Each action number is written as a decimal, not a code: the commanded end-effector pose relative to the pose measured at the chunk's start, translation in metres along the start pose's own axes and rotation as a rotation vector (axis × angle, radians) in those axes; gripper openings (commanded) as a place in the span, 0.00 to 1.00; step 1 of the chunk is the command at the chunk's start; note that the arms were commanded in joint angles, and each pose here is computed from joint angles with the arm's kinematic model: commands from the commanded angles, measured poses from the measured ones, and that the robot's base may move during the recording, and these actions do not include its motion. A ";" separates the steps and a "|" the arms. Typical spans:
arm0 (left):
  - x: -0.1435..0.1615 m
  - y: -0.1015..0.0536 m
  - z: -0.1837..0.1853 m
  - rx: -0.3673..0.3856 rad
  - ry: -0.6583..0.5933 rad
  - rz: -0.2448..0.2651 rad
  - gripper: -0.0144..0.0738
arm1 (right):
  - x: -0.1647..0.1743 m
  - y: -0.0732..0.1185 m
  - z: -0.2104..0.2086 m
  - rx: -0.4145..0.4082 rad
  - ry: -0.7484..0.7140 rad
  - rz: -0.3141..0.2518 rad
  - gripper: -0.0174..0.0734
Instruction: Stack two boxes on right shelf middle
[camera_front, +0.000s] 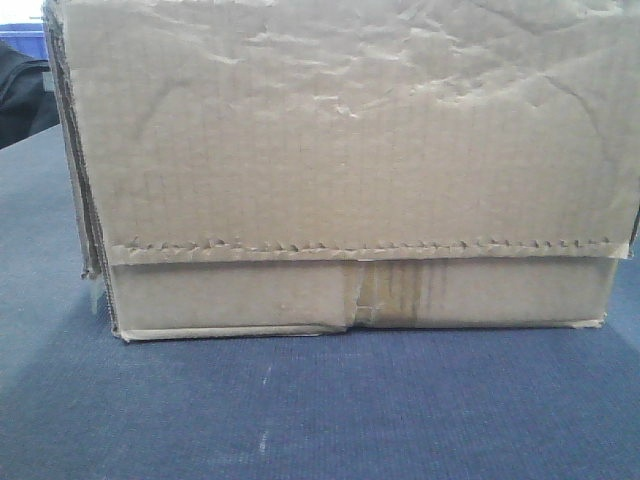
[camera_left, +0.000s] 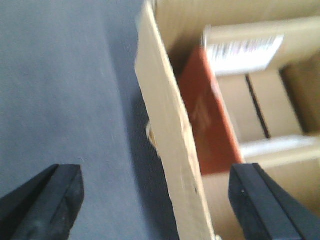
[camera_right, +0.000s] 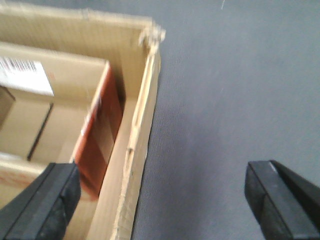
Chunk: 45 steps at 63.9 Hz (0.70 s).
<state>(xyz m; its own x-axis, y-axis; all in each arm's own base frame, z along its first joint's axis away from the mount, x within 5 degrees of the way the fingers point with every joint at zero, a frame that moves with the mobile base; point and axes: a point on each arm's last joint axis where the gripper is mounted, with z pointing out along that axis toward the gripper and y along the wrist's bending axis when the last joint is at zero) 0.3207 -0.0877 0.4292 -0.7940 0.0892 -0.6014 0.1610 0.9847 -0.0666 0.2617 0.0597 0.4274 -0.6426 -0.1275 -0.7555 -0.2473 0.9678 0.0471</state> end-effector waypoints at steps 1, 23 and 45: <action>0.005 -0.004 0.016 0.016 0.046 0.004 0.71 | -0.002 0.001 0.015 -0.021 0.036 -0.010 0.82; 0.013 -0.018 0.069 0.033 0.186 0.028 0.71 | 0.009 -0.001 0.092 -0.055 0.218 -0.006 0.82; 0.015 -0.018 0.097 0.003 0.246 0.035 0.67 | 0.019 -0.003 0.129 -0.056 0.312 0.003 0.82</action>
<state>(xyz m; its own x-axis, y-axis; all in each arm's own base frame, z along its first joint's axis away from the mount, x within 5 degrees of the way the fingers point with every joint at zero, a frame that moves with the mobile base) 0.3618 -0.1172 0.3445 -0.9076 0.1576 -0.3891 0.1921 0.9801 -0.0510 0.3413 0.0817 0.3275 -0.8391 -0.1877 -0.5106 -0.2731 0.9571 0.0969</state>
